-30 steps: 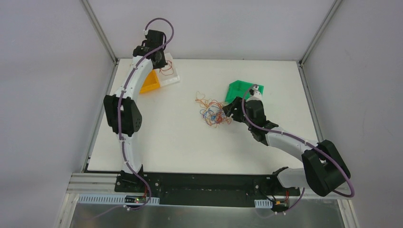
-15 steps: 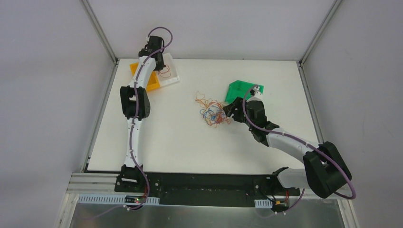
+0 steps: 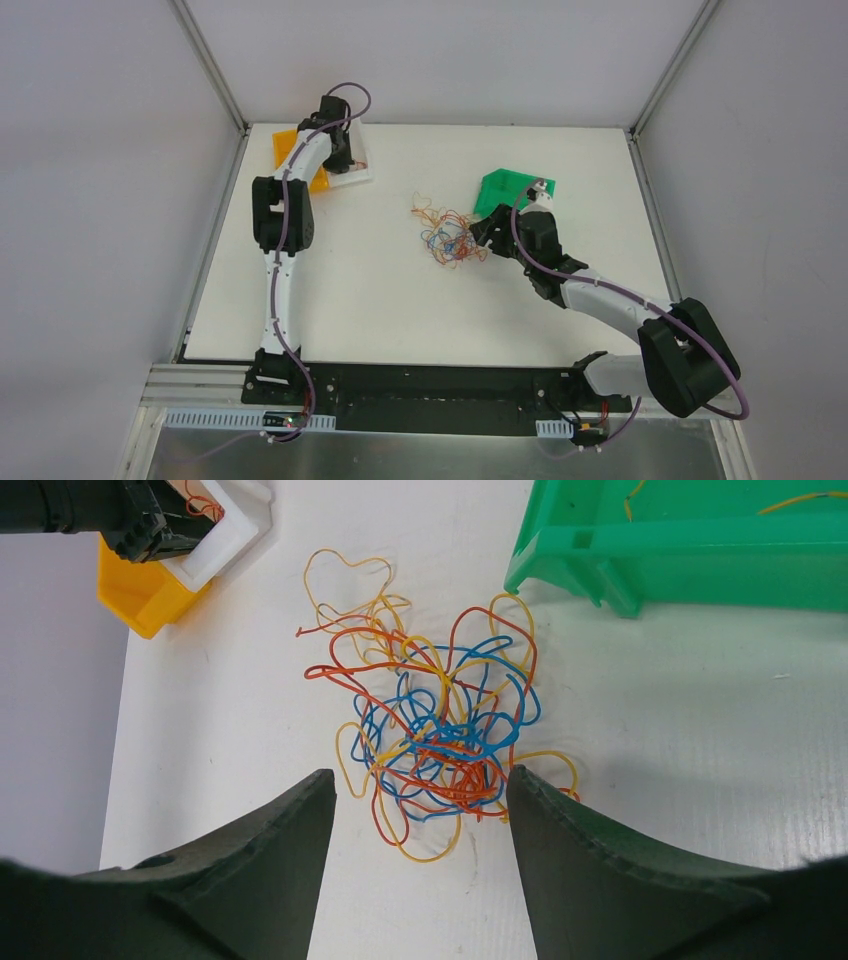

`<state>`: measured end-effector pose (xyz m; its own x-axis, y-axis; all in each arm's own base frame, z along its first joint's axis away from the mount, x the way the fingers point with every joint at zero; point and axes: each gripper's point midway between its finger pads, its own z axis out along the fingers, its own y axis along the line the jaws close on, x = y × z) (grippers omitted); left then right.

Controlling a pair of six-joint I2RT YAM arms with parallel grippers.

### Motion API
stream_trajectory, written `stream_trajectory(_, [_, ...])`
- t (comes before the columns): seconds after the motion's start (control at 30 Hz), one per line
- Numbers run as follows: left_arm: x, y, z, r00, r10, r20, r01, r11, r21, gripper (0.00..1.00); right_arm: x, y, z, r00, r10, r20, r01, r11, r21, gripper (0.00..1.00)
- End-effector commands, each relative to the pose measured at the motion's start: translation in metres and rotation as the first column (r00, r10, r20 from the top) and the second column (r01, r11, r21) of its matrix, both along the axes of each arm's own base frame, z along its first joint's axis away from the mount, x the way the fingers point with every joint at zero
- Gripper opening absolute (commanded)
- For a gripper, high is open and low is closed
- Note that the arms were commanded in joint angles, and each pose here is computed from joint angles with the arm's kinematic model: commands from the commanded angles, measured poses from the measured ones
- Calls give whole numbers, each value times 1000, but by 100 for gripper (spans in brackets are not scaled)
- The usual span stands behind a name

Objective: Untangle the cables
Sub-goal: Place the cable in the bin.

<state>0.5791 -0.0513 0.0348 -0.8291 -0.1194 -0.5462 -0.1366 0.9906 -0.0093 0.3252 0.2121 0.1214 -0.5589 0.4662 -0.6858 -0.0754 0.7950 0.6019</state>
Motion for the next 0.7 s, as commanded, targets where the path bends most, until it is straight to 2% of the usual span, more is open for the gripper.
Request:
stream_trajectory(0.0, [-27, -20, 24, 999, -12, -30, 9, 995, -101, 0, 5, 0, 21, 998, -12, 57, 10, 999, 36, 67])
stream_trajectory(0.07, [-45, -28, 25, 998, -9, -58, 1, 991, -132, 0, 5, -1, 21, 998, -14, 58, 12, 999, 34, 67])
stream_trajectory(0.3, [-115, -65, 32, 996, -18, -91, 8, 995, -101, 0, 5, -3, 24, 998, -18, 65, 16, 999, 31, 67])
stream_trajectory(0.4, [-137, -95, 33, 998, -38, -58, 31, 992, -120, 0, 5, -3, 24, 998, -19, 67, 17, 999, 30, 67])
stream_trajectory(0.53, [-135, -121, 68, 997, -76, 31, 79, 986, -150, 0, 5, -5, 24, 997, -24, 69, 22, 999, 24, 66])
stream_trajectory(0.67, [-134, -111, 126, 987, -77, 144, 95, 988, -121, 0, 5, -5, 23, 997, -25, 68, 24, 999, 22, 67])
